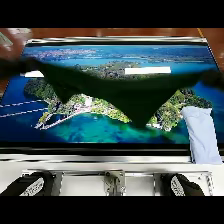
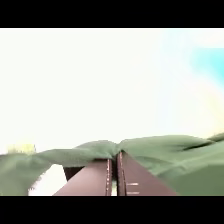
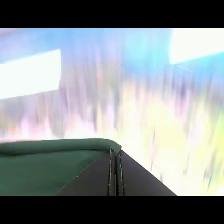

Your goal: Fold the shirts.

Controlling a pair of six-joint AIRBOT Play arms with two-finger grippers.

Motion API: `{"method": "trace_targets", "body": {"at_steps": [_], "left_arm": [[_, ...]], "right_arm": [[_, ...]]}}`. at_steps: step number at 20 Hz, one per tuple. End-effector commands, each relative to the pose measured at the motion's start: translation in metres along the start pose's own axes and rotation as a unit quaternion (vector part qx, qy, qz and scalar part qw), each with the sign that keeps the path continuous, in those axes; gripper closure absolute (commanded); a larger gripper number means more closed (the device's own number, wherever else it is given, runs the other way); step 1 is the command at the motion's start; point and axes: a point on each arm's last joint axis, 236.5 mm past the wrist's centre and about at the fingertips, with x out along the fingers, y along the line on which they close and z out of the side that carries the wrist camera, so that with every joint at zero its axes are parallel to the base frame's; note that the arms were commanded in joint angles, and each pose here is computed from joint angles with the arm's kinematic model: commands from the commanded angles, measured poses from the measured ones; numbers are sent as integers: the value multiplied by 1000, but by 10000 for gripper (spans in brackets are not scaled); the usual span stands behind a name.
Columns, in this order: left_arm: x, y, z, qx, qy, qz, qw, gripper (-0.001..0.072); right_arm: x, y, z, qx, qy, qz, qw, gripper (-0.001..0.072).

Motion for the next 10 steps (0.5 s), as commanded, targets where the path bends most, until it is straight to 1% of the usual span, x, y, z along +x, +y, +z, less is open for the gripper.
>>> {"method": "trace_targets", "body": {"at_steps": [1, 3, 5, 7, 9, 10], "left_arm": [[-189, -99, 159, 113, -271, 19, 956, 668], [-262, -144, 182, 137, -347, 0, 928, 668], [-311, -170, 180, 158, -388, -3, 908, 667], [-337, -165, 167, 182, -388, 45, 902, 667], [-340, -135, 147, 194, -345, 122, 910, 667], [-337, -122, 136, 194, -319, 147, 916, 667]], "right_arm": [[-138, 69, 147, -66, -252, -5, 965, 656], [-202, 104, 178, -92, -322, 4, 942, 656], [-250, 126, 189, -110, -362, -1, 926, 656], [-281, 130, 184, -130, -368, -38, 920, 655], [-292, 120, 167, -131, -336, -80, 929, 655], [-288, 114, 153, -131, -306, -94, 938, 655]]}}
